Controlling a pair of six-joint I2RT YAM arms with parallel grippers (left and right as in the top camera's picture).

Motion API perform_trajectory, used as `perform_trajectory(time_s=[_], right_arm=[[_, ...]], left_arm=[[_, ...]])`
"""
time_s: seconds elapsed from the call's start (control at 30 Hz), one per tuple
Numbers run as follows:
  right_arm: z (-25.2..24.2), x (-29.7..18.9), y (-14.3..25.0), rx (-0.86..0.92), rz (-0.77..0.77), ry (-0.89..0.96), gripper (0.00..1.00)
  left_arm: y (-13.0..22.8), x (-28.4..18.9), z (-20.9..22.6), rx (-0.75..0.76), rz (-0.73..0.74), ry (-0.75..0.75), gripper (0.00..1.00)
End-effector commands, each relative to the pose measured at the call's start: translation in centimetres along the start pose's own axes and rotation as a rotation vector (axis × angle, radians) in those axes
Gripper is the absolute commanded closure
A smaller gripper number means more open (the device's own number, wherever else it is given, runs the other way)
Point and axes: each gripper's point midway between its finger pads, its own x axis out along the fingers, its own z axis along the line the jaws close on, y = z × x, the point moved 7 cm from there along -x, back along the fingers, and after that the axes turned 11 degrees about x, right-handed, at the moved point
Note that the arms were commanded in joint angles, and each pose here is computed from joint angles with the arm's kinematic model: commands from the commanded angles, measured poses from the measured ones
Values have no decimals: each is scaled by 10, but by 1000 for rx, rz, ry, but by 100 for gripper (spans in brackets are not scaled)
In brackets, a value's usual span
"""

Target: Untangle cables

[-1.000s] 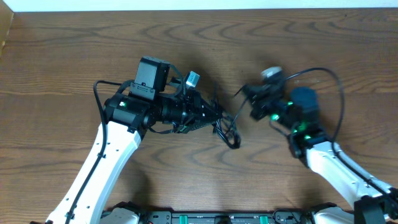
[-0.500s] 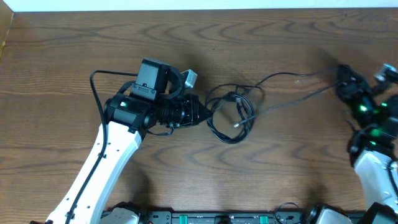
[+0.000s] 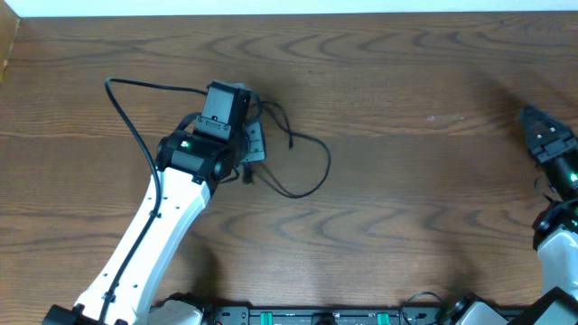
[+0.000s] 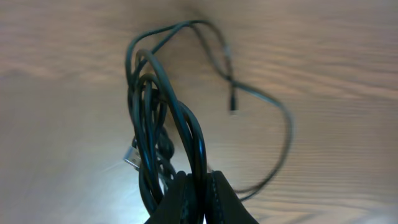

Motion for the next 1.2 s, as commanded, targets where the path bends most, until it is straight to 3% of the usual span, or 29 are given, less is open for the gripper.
perform_trajectory(time_s=[0.0,0.1,0.17,0.3,0.37,0.47,0.5,0.6,0.63,0.9,1.17], right_arm=[[4,15,28,53,215,-60,58],[6,33,49,31,314,-87,45],[9,40,60,-11,354,-106,43],[12,46,69,-47,387,-124,40],[12,46,69,-46,387,-124,41],[12,45,69,-46,389,-125,39],[12,46,69,-48,388,-125,39],[12,46,69,-51,387,-125,39],[12,45,69,-50,390,-126,40],[16,46,81,-58,473,-162,35],[28,59,117,-56,630,-218,33]], left_arm=[[1,-4,-48,229,-9,378,93],[6,-18,-84,521,-85,653,92],[4,-10,-77,536,-91,485,92],[-9,4,-14,349,-116,-353,93],[-10,3,-20,391,-131,-396,93],[-6,-11,-74,543,-177,-103,93],[-10,-18,-85,578,-236,-100,92],[-33,-33,-70,449,-396,-382,93],[-37,-35,-71,432,-424,-386,92],[-17,-44,-117,458,-345,205,92],[-5,-50,-115,412,-194,559,92]])
